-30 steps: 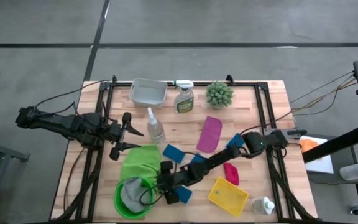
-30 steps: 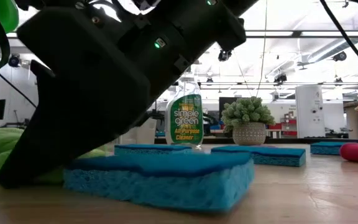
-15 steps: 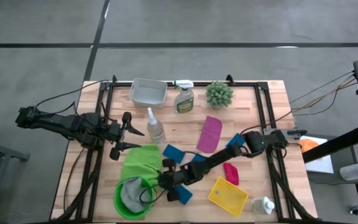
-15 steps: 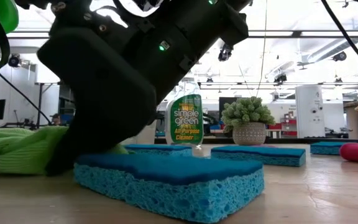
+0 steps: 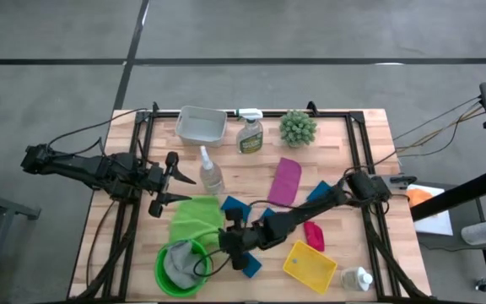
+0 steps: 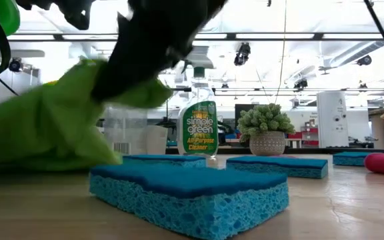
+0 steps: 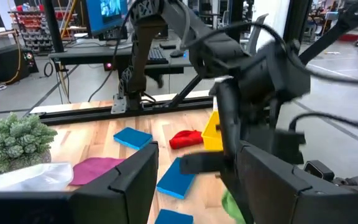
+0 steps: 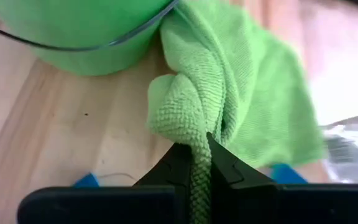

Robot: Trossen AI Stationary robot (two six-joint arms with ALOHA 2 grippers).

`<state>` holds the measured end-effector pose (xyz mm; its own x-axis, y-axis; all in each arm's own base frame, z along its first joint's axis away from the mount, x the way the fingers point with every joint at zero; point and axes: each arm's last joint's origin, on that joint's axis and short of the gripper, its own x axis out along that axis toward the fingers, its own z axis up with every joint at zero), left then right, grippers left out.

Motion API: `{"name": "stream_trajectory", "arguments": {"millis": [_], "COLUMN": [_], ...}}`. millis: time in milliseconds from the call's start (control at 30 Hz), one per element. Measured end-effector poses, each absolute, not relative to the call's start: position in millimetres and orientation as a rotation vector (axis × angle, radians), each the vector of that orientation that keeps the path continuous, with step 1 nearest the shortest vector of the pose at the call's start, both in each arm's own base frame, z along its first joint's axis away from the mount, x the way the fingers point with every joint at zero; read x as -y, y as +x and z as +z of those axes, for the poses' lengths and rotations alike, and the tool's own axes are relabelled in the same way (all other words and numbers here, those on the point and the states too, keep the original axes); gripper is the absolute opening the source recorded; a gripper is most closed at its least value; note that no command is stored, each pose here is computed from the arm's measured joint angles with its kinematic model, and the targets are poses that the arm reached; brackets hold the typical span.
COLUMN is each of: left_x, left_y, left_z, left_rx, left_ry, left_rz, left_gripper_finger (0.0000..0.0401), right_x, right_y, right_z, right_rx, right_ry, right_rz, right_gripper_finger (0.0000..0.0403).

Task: Pick & Place Kitchen Items
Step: Put the green microfiber cloth into the green basket

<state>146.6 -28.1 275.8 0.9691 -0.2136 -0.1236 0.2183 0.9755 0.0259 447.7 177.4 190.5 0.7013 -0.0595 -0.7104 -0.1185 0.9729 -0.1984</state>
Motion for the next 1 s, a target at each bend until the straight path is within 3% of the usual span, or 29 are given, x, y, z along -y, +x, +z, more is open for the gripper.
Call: {"name": "stream_trajectory", "arguments": {"millis": [267,400,767,1000], "left_x": [27.9,27.9,29.0,35.0], "left_y": [145.9,145.8,148.0,167.2], "left_z": [276.0,276.1,278.9,276.4], "left_rx": [-0.119,-0.116,-0.083,-0.055], "left_ry": [0.042,0.058,0.060,0.093], "left_rz": [-0.219,-0.220,-0.232,-0.247], "left_gripper_finger": [0.0215,0.0215,0.0215,0.0215], "right_x": [-159.3,-149.1,-100.8,-82.2], "right_y": [408.9,386.4,336.0,341.3], "right_z": [254.5,276.5,288.7,301.2], "right_rx": [-0.680,-0.519,0.068,0.170], "right_ry": [-0.271,-0.240,-0.132,-0.109], "right_rz": [-0.045,-0.040,-0.113,-0.155], "right_gripper_finger": [0.0018,0.0018,0.0018,0.0018]}}
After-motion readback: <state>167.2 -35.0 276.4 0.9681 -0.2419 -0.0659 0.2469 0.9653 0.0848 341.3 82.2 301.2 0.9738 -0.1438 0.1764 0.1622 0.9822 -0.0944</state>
